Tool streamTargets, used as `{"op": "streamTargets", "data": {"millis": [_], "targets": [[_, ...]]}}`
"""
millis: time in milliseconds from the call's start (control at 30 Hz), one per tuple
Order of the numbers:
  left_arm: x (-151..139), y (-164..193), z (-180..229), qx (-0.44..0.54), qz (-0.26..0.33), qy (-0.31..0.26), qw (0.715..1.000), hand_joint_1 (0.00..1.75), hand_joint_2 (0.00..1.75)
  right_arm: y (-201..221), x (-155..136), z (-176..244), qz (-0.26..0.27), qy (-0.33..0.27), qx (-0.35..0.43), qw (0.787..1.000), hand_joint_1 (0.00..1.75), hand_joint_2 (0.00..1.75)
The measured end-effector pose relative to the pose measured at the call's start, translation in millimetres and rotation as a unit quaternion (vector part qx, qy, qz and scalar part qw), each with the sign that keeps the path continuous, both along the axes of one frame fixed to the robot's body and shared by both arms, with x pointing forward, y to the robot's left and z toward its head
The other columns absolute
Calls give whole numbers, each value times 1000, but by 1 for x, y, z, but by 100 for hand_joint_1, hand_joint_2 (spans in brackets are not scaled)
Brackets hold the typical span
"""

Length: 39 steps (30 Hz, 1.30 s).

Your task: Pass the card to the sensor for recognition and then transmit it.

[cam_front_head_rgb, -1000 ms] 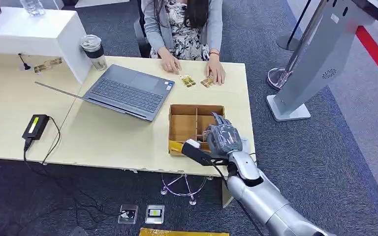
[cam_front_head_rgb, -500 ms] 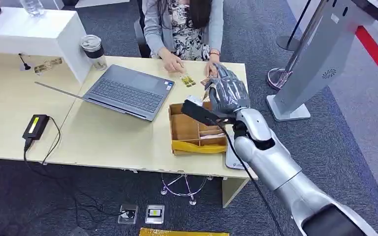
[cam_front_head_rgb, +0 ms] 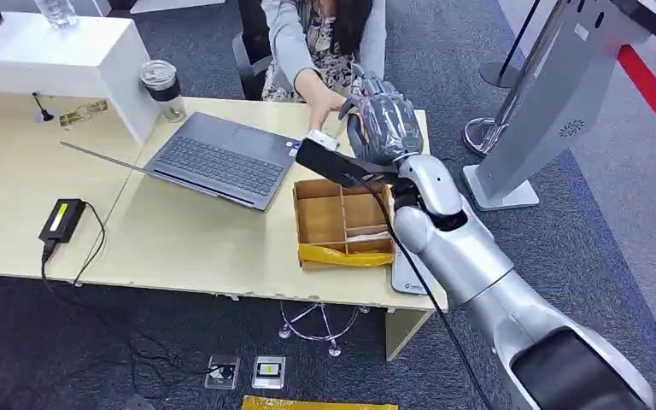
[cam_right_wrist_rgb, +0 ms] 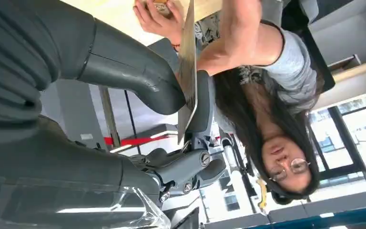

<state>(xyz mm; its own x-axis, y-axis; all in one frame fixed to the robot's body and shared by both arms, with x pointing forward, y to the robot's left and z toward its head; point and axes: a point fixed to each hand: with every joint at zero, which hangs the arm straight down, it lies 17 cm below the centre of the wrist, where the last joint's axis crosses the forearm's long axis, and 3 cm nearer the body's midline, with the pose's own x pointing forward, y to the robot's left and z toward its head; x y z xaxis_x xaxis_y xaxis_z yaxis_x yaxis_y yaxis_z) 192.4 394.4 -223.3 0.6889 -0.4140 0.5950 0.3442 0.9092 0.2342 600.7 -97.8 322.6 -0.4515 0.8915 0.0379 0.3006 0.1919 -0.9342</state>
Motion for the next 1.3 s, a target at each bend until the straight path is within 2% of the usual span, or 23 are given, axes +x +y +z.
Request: {"op": "streamTargets", "data": {"millis": [333,367,400,433,467,600,833,967,1100,1300], "targets": [[-1,-1,0,-2,-2,1,1000,0,0,10,8,-6,-2,13,2,1000,175,175],[-1,-1,0,-2,-2,1,1000,0,0,11,8,-8,-2,16,2,1000,28,175],[-1,-1,0,-2,-2,2,1000,0,0,11,9,-10,-2,18,1,1000,0,175],[-1,-1,0,-2,-2,2,1000,0,0,12,9,-11,-1,19,2,1000,0,175],[-1,-1,0,-2,-2,2,1000,0,0,13,8,-12,0,17,3,1000,0,0],[-1,-1,0,-2,-3,2,1000,0,0,19,7,-16,13,19,7,1000,0,0],[-1,-1,0,-2,-3,2,1000,0,0,15,10,-24,3,26,-5,1000,0,0],[-2,-1,-1,-3,-1,3,1000,0,0,-7,18,-21,-12,29,4,999,0,0],[-4,1,-1,-1,0,4,1000,0,0,-58,34,-14,-47,35,26,998,0,0],[-9,6,-2,4,5,8,1000,0,0,-203,54,-24,-147,59,60,986,0,0]]}}
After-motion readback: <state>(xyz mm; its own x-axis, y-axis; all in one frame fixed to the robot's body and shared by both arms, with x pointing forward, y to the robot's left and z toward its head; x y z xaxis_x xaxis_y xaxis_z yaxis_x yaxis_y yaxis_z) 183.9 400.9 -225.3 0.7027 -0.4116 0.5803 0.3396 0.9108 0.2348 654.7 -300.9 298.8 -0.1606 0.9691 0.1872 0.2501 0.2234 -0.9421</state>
